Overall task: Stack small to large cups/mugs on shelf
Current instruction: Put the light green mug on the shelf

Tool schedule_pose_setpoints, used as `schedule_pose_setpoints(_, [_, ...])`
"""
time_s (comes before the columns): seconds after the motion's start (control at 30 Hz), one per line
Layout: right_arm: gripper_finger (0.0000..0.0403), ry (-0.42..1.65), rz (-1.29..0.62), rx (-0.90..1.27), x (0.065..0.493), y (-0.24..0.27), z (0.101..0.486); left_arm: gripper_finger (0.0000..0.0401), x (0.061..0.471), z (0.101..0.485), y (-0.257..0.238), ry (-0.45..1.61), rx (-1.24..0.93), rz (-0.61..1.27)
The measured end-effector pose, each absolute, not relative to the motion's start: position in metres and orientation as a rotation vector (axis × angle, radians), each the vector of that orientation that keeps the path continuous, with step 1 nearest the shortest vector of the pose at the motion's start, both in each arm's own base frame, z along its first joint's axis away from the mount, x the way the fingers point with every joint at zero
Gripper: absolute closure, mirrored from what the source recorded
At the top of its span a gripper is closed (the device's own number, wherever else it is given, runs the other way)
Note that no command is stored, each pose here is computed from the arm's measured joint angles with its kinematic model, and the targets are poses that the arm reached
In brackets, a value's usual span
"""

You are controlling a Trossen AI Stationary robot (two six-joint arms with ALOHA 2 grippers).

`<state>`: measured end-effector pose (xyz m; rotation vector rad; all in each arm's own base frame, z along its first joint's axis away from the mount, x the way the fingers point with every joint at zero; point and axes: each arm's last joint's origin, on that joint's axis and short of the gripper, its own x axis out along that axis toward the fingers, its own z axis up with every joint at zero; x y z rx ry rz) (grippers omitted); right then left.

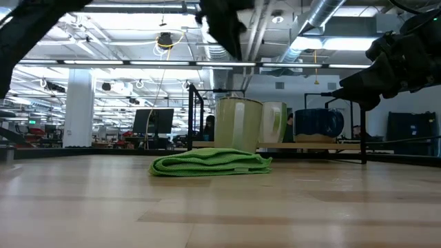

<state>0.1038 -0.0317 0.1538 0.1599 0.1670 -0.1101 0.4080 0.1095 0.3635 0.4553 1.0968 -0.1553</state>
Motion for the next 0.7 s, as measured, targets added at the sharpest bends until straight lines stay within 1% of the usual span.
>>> schedule_pose_setpoints(0.1, [0.0157,0.165,-0.112,0.187,0.104,-0.032,0.154,0.0235,0.386,0.396,0.102,0.993,0.408,-0.170])
schedule_pose_setpoints(0.23, [0.0157,0.165,-0.103,0.188,0.104,-0.031,0.154,0.0235,0.353,0.434,0.089,0.844,0.353,-0.272])
schedule_pose_setpoints(0.37, [0.0157,0.164,-0.086,0.190,0.104,-0.031,0.154,0.0235,0.324,0.456,0.076,0.712,0.333,-0.434])
schedule_pose_setpoints(0.43, [0.0157,0.165,-0.081,0.190,0.104,-0.030,0.154,0.0235,0.310,0.464,0.072,0.653,0.334,-0.473])
schedule_pose_setpoints(0.5, [0.0157,0.165,-0.068,0.189,0.104,-0.029,0.154,0.0235,0.299,0.467,0.069,0.630,0.318,-0.451])
schedule_pose_setpoints(0.57, [0.0157,0.167,-0.052,0.187,0.105,-0.027,0.154,0.0235,0.289,0.465,0.069,0.618,0.299,-0.379])
schedule_pose_setpoints(0.7, [0.0157,0.170,-0.018,0.184,0.106,-0.024,0.154,0.0235,0.266,0.450,0.069,0.606,0.294,-0.074])
